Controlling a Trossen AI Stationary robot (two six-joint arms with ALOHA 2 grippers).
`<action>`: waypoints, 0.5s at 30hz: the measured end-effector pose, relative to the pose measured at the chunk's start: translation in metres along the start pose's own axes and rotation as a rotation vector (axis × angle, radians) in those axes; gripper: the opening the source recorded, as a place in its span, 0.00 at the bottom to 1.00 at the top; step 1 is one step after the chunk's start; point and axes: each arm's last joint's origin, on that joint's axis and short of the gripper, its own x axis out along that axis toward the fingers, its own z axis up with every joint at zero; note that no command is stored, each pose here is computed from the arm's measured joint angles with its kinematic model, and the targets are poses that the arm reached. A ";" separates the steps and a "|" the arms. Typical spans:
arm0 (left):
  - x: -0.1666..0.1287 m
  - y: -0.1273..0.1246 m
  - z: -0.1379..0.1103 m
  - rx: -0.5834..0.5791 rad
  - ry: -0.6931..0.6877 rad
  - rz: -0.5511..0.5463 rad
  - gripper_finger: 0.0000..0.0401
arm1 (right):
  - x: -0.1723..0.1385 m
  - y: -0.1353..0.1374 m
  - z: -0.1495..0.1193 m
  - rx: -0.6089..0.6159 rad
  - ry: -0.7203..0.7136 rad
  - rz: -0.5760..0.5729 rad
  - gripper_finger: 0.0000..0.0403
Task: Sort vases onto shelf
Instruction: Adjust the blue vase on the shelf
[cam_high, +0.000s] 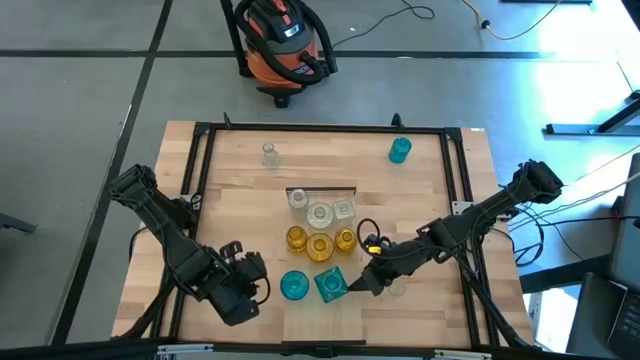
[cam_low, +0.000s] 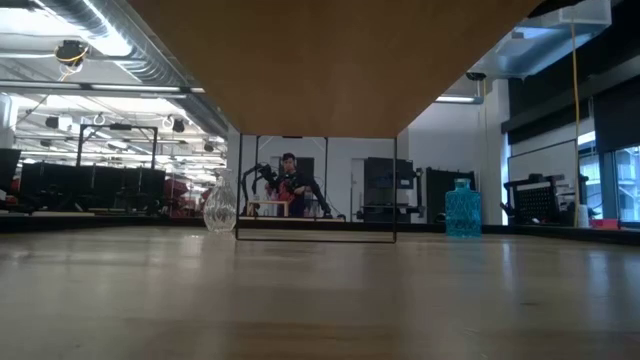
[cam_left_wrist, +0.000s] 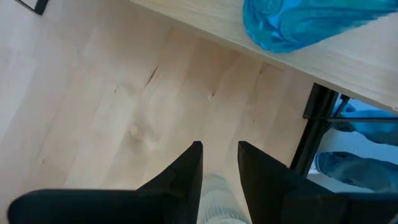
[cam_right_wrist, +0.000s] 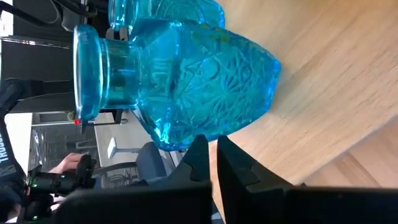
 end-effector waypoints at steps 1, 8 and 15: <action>0.000 0.000 0.001 0.005 0.000 0.000 0.23 | 0.000 0.000 0.001 -0.001 0.000 0.002 0.00; 0.002 0.003 0.005 0.018 -0.004 0.009 0.23 | 0.012 -0.001 0.010 -0.014 0.058 0.053 0.00; 0.002 0.003 0.005 0.018 0.002 0.007 0.23 | 0.013 0.000 0.011 -0.032 0.057 0.065 0.00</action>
